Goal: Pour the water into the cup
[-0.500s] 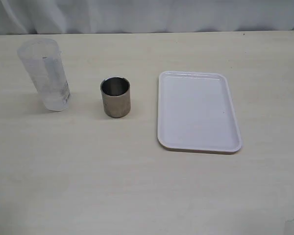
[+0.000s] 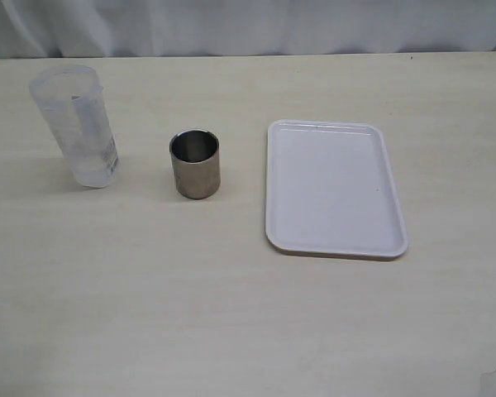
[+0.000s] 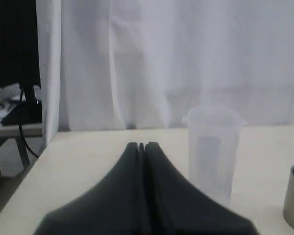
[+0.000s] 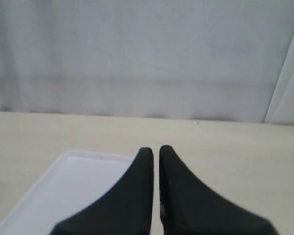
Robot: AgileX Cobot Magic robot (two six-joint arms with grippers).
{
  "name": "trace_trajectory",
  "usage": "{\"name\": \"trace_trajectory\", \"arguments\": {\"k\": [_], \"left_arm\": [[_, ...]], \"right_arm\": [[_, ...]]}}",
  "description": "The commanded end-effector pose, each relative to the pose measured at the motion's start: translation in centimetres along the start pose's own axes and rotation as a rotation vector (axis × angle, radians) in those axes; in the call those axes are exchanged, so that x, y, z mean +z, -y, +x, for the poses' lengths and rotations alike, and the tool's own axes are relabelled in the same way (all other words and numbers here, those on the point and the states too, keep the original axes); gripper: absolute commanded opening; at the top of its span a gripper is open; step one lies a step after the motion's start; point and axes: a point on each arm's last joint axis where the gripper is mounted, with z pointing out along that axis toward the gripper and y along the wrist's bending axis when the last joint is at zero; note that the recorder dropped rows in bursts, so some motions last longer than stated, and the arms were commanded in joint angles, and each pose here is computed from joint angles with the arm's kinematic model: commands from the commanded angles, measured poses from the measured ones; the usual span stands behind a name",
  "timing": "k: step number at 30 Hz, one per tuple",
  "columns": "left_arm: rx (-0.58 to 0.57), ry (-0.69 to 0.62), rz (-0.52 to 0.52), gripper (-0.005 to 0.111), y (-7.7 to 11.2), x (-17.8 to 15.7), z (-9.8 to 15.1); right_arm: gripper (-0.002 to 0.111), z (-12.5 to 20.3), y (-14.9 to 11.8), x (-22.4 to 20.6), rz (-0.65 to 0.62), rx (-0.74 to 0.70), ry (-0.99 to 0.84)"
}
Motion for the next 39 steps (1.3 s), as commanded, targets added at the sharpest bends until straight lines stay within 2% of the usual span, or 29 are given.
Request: {"name": "trace_trajectory", "arguments": {"k": [1, 6, 11, 13, 15, 17, 19, 21, 23, 26, 28, 34, 39], "left_arm": [[-0.006, 0.182, -0.009, 0.000, -0.1, -0.2, -1.6], [-0.006, 0.392, -0.020, 0.000, -0.2, -0.7, -3.4], [-0.025, 0.615, -0.026, 0.000, -0.3, -1.7, -5.2], [-0.062, 0.694, -0.016, 0.000, -0.3, -2.1, -5.8], [-0.109, 0.728, -0.005, 0.000, -0.4, -2.3, -6.0], [-0.140, 0.727, 0.007, 0.004, -0.4, -2.3, -6.0], [-0.142, 0.738, 0.009, 0.015, -0.4, -2.4, -6.4], [-0.144, 0.743, 0.010, 0.031, -0.4, -2.5, -6.8], [-0.144, 0.756, 0.010, 0.055, -0.4, -2.7, -7.2], [-0.114, 0.764, 0.016, 0.091, -0.3, -2.8, -7.6], [-0.112, 0.758, 0.017, 0.100, -0.3, -2.7, -7.7], [-0.121, 0.640, 0.028, 0.101, -0.2, -0.4, -7.5], [-0.054, 0.449, 0.066, 0.101, 0.4, 2.7, -6.3]], "right_arm": [[0.004, -1.4, 0.1, -0.2, 0.011, -0.007, 0.167], [0.004, -3.3, 0.1, -0.7, 0.016, 0.006, 0.377], [0.004, -4.1, 0.2, -1.1, -0.052, 0.295, 0.479], [0.005, -4.4, 0.1, -1.2, -0.061, 0.280, 0.513], [0.013, -4.8, -0.1, -1.4, -0.075, 0.234, 0.556], [0.027, -5.0, -0.1, -1.6, -0.085, 0.251, 0.586], [0.047, -5.2, -0.1, -1.7, -0.093, 0.262, 0.613], [0.072, -5.4, -0.1, -1.8, -0.097, 0.274, 0.637], [0.086, -5.4, 0.0, -1.8, -0.094, 0.296, 0.644], [0.087, -5.6, 0.0, -1.6, -0.095, 0.300, 0.653], [0.087, -5.8, 0.0, -1.5, -0.103, 0.288, 0.667], [0.087, -8.4, -0.2, 0.1, -0.113, 0.235, 0.600], [0.087, -9.1, -0.8, 2.7, -0.170, 0.195, 0.475]]}}
